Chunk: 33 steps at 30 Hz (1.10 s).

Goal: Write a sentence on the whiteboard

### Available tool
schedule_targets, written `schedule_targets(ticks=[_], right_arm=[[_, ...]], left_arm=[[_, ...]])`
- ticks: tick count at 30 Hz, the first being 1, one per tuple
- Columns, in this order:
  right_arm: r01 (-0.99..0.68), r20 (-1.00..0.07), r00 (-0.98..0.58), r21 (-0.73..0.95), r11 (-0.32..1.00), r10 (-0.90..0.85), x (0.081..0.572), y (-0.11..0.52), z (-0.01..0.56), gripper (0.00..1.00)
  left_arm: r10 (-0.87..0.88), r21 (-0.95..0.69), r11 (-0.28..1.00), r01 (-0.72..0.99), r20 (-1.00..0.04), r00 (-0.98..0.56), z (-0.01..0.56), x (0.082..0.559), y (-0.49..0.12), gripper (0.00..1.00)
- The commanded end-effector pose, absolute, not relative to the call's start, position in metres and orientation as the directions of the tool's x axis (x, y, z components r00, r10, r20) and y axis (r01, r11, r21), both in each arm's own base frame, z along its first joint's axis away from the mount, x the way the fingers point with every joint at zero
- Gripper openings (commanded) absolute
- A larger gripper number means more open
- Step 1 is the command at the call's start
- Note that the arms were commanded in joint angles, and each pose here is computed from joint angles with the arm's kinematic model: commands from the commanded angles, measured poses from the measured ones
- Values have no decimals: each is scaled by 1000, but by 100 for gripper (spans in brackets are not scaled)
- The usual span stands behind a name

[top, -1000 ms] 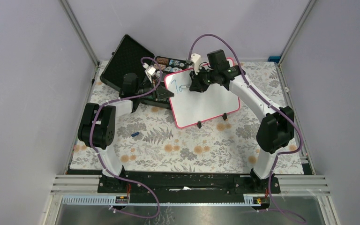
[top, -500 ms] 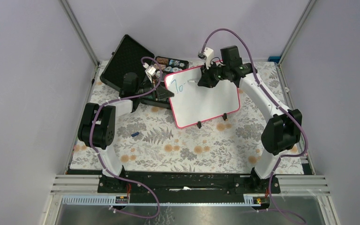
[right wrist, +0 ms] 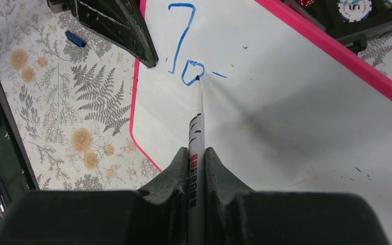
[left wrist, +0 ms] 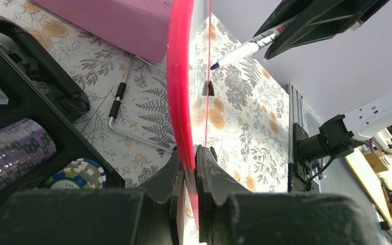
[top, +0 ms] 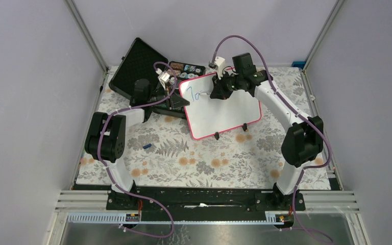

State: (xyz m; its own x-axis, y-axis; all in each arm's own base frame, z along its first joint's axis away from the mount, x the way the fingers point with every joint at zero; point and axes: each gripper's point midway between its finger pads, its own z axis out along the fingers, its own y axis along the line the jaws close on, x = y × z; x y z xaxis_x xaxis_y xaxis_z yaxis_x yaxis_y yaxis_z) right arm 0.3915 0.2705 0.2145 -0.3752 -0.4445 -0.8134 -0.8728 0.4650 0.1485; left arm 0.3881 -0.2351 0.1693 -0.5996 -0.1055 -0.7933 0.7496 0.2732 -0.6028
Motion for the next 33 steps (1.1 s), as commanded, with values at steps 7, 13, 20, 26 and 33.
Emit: schedule_targets(ticks=[7, 13, 20, 26, 33], right_arm=[[-868, -819, -358, 114, 484, -448, 406, 275, 216, 0], [-857, -822, -354, 94, 506, -447, 411, 272, 219, 0], [-849, -830, -352, 88, 521, -433, 416, 266, 226, 0], [-846, -816, -366, 93, 524, -447, 413, 262, 216, 0], [-853, -806, -372, 101, 513, -460, 404, 259, 208, 0]], left_arm=[[-57, -522, 255, 814, -849, -526, 167, 383, -241, 0], [-58, -519, 254, 816, -850, -523, 169, 383, -241, 0], [-57, -521, 254, 815, -849, -525, 168, 383, -241, 0], [-58, -519, 254, 816, -850, -523, 169, 384, -241, 0], [-58, -521, 254, 815, -849, -524, 168, 384, -241, 0]])
